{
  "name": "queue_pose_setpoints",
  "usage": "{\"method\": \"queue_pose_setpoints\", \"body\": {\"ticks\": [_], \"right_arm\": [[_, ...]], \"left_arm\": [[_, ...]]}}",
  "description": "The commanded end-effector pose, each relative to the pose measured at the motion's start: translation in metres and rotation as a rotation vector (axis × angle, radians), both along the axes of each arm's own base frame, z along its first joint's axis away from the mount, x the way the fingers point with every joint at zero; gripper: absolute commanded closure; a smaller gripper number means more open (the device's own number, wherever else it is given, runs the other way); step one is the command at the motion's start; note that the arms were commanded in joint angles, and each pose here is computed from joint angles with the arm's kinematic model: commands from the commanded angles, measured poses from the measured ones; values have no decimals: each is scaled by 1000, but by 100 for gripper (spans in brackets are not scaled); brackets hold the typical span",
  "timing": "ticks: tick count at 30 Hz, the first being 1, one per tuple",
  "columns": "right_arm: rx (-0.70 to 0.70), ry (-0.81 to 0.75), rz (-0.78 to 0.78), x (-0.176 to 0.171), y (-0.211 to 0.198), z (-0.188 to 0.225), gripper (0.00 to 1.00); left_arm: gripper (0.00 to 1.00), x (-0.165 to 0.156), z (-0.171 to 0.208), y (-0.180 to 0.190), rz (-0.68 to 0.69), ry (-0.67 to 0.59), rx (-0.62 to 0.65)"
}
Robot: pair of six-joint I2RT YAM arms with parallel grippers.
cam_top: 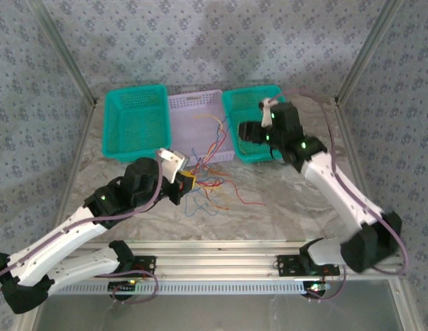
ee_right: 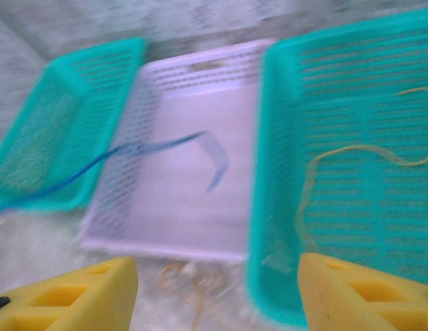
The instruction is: Untangle the cables
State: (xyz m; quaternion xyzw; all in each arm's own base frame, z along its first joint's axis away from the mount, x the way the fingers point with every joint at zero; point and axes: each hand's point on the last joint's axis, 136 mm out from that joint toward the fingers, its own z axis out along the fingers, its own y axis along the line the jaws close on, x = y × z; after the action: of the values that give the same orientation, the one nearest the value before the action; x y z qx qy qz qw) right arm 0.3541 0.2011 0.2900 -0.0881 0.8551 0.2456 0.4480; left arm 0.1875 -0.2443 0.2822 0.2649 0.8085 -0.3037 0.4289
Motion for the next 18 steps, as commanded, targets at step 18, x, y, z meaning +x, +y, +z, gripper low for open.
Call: {"method": "queue_pose_setpoints", "body": {"ticks": [18], "right_arm": [[108, -83, 440, -134, 72, -56, 38]], "left_arm": [[100, 16, 47, -23, 58, 14, -238]]}}
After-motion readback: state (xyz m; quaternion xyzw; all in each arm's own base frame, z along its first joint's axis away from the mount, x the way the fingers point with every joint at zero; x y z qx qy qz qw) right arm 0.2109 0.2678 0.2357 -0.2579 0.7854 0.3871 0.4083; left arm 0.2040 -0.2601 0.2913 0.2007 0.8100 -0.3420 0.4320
